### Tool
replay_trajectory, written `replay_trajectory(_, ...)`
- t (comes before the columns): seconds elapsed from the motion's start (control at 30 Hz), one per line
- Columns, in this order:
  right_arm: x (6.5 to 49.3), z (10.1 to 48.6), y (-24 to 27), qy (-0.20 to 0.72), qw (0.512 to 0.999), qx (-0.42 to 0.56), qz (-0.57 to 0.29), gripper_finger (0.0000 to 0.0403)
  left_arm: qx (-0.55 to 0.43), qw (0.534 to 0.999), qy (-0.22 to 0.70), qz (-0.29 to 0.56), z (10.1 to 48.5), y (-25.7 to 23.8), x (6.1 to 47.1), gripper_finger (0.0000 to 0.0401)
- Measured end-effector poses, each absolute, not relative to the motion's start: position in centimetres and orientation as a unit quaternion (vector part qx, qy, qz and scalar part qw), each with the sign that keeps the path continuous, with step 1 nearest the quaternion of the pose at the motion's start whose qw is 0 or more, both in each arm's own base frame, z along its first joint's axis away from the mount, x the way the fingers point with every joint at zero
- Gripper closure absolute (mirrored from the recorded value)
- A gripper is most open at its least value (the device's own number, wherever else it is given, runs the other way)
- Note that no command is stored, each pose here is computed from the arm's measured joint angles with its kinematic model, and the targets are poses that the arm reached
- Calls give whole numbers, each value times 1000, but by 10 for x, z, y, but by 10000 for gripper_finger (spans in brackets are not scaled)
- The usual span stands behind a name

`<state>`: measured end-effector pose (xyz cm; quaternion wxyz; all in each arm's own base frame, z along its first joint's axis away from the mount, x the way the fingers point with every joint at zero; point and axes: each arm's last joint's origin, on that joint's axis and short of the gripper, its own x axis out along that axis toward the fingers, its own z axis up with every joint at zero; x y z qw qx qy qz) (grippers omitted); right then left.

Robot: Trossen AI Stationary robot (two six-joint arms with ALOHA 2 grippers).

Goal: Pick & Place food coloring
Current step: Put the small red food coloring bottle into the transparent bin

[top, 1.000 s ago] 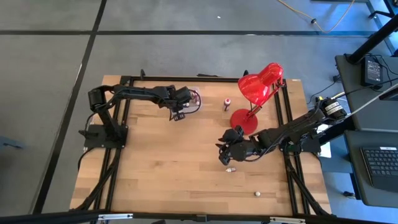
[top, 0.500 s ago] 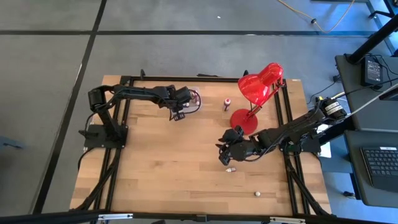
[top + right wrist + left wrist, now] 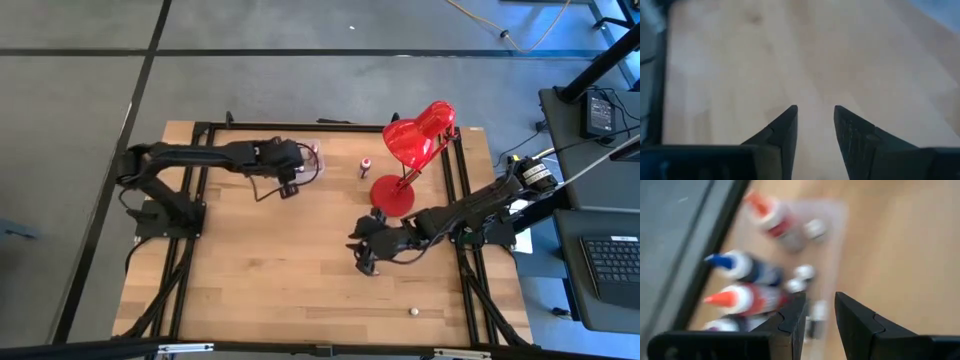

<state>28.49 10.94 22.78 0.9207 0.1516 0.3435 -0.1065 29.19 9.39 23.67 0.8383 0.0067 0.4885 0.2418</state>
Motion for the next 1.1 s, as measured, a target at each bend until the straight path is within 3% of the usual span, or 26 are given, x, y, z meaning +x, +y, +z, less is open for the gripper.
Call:
replay_trajectory(0.27, 283, 231, 125, 349, 932, 94, -2, 272, -103, 908, 399, 77, 274, 37, 291, 301)
replay_trajectory(0.47, 273, 232, 149, 349, 934, 42, 63, 272, -118, 932, 342, -1, 272, -20, 303, 301)
replay_trajectory(0.67, 259, 222, 165, 388, 918, 24, 79, 272, -137, 960, 224, -95, 261, -79, 308, 301)
replay_trajectory(0.83, 247, 205, 175, 454, 888, 23, 63, 272, -143, 973, 153, -98, 249, -113, 309, 301)
replay_trajectory(1.1, 249, 172, 184, 507, 861, -6, 45, 272, -163, 973, 152, -62, 224, -134, 318, 301)
